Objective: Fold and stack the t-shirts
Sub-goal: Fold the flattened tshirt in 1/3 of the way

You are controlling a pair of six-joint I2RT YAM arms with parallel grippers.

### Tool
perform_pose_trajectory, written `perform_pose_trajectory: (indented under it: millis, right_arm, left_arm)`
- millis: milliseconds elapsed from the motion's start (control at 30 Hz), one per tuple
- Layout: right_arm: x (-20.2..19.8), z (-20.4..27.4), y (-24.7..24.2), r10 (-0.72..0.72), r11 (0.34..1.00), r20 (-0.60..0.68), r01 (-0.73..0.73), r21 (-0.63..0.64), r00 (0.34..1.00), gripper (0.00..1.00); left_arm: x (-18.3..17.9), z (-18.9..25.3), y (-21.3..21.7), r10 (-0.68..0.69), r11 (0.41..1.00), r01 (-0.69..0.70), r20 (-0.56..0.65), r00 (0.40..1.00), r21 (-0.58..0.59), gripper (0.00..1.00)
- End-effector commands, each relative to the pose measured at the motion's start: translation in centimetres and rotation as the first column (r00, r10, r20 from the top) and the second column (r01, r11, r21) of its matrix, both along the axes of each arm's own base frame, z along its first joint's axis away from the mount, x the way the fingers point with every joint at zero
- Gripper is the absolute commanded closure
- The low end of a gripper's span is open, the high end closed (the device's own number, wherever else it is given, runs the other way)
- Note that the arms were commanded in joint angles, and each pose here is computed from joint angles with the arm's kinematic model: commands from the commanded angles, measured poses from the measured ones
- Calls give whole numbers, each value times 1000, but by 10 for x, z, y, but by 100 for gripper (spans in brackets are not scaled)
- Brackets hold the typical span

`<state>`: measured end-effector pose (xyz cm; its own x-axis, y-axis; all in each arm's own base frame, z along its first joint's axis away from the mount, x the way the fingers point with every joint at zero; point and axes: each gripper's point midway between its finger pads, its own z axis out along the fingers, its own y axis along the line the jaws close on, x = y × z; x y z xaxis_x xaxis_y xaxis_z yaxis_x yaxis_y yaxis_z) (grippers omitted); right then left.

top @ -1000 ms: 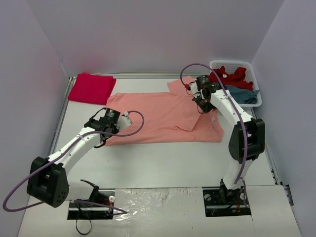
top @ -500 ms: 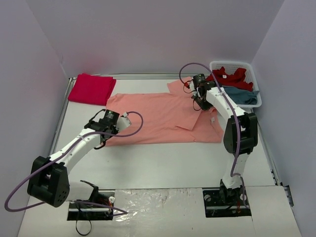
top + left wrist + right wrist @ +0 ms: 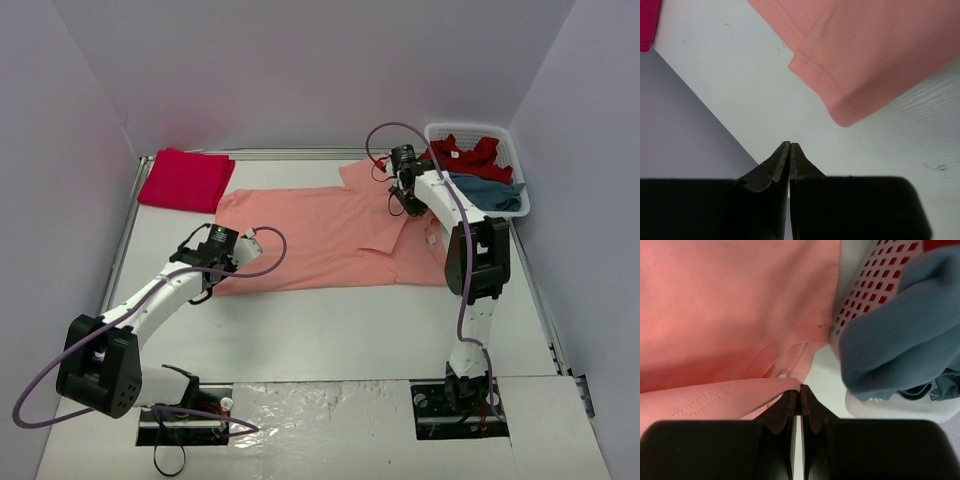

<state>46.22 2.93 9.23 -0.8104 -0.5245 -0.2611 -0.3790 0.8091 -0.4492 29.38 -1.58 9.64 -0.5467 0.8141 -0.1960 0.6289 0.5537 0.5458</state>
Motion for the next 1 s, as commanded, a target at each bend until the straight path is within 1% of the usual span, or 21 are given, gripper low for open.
perform_pose_trajectory:
  millis: [0, 33, 67, 133, 167, 267, 367, 467, 633, 800, 967]
  right_arm:
    - [16, 9, -9, -24, 999, 38, 25, -25, 999, 100]
    - [17, 8, -9, -24, 999, 36, 25, -29, 999, 100]
    - [17, 7, -9, -24, 999, 34, 25, -27, 999, 90]
    - [17, 5, -10, -17, 1000, 27, 18, -24, 999, 67]
    - [15, 2, -8, -13, 1000, 16, 13, -13, 1000, 58]
    - [13, 8, -11, -13, 1000, 30, 13, -3, 999, 49]
    - [8, 25, -8, 11, 1000, 56, -13, 25, 998, 48]
    - [-4, 28, 4, 69, 996, 42, -71, 62, 997, 49]
    - [-34, 13, 24, 181, 979, -34, -176, 101, 983, 50]
    - [-55, 5, 45, 273, 957, -74, -263, 127, 959, 54]
    - [-71, -11, 57, 326, 939, -126, -306, 157, 937, 54]
  left_arm:
    - [2, 9, 4, 32, 999, -31, 43, 999, -24, 98]
    - [1, 10, 3, 35, 999, -34, 46, 998, -31, 98]
    - [0, 9, 1, 35, 998, -33, 43, 998, -46, 98]
    - [-2, 9, 1, 39, 998, -37, 45, 998, -54, 97]
    - [-2, 9, 1, 44, 997, -41, 47, 998, -60, 97]
    - [-4, 10, 2, 54, 997, -51, 47, 997, -66, 96]
    - [-6, 10, 3, 67, 995, -64, 49, 997, -73, 95]
    - [-10, 11, 3, 85, 993, -81, 50, 995, -90, 95]
    - [-15, 12, -2, 101, 980, -91, 50, 994, -179, 95]
    - [-17, 10, 4, 126, 974, -116, 37, 991, -195, 95]
    - [-17, 7, 5, 135, 970, -128, 21, 991, -208, 95]
